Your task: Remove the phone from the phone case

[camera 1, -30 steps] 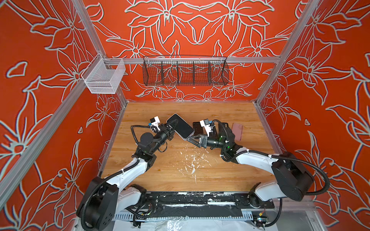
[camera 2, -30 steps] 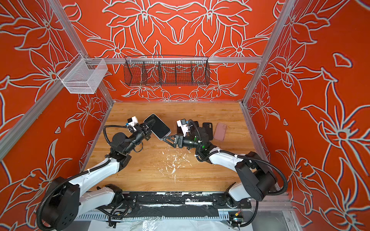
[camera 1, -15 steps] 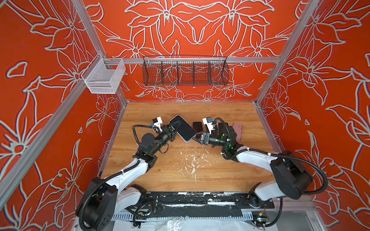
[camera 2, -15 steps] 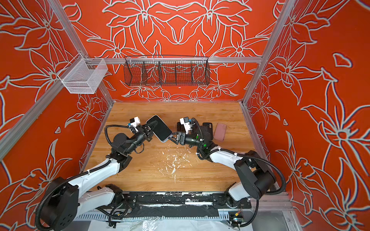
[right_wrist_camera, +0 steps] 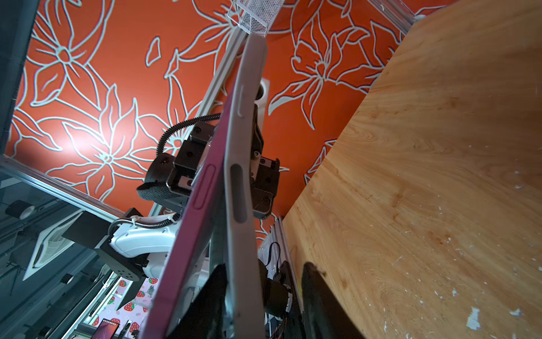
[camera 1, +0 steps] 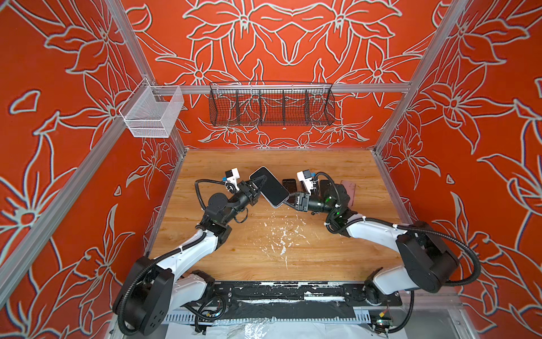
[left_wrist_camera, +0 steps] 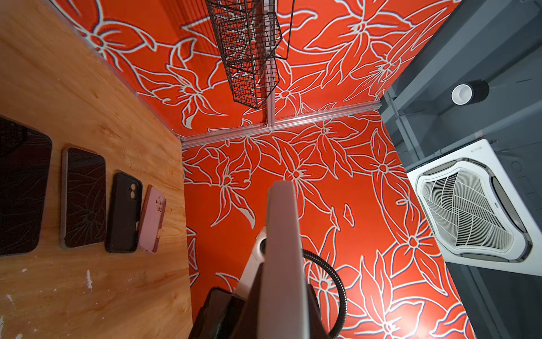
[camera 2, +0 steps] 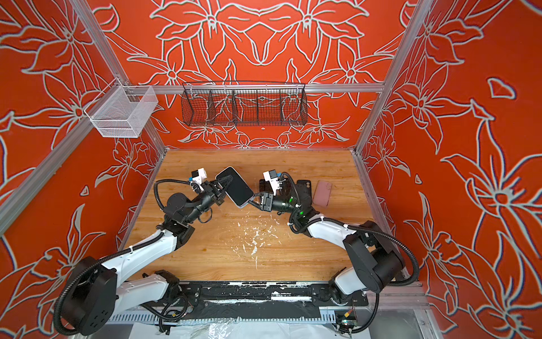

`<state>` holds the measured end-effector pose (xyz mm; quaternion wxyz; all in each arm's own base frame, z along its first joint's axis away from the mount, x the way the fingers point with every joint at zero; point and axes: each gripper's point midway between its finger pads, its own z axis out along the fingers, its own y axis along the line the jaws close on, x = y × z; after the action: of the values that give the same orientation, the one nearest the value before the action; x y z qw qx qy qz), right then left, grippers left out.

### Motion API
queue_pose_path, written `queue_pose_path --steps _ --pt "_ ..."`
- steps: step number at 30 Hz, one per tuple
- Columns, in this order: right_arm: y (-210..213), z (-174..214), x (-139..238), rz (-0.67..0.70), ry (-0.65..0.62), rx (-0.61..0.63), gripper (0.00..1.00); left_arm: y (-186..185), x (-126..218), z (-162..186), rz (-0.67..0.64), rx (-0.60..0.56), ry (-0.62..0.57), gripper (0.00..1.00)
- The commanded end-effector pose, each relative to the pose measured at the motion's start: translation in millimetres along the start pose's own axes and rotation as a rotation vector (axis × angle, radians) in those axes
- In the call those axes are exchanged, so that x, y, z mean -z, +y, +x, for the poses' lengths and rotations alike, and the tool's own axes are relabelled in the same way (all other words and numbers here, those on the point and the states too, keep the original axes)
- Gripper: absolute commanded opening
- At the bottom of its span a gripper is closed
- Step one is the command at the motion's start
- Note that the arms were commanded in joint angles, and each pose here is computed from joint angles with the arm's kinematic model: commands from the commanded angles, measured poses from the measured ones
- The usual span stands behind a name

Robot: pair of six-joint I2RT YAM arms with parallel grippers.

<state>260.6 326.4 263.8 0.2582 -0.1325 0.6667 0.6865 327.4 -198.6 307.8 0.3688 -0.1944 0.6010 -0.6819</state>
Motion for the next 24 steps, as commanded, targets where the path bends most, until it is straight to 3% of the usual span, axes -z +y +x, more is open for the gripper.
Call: queue_pose_path --steps 1,17,21,24 --pt "25.5 -3.9 4.7 -0.088 -0.025 0.006 0.39 -25.5 -6.2 4.1 0.082 -0.059 0.029 0.0" --pt "60.3 -9.2 19.7 -0.143 -0.081 0.028 0.2 -4.7 -14.2 4.6 0.032 -0.082 0.041 0.0" --pt "62.9 -11.3 22.6 -0.141 -0.105 0.021 0.09 1.3 -15.0 5.3 0.015 -0.088 0.046 0.0" --pt "65.9 -11.7 24.6 -0.14 -0.114 0.023 0.04 3.9 -14.3 6.0 0.005 -0.095 0.049 0.1"
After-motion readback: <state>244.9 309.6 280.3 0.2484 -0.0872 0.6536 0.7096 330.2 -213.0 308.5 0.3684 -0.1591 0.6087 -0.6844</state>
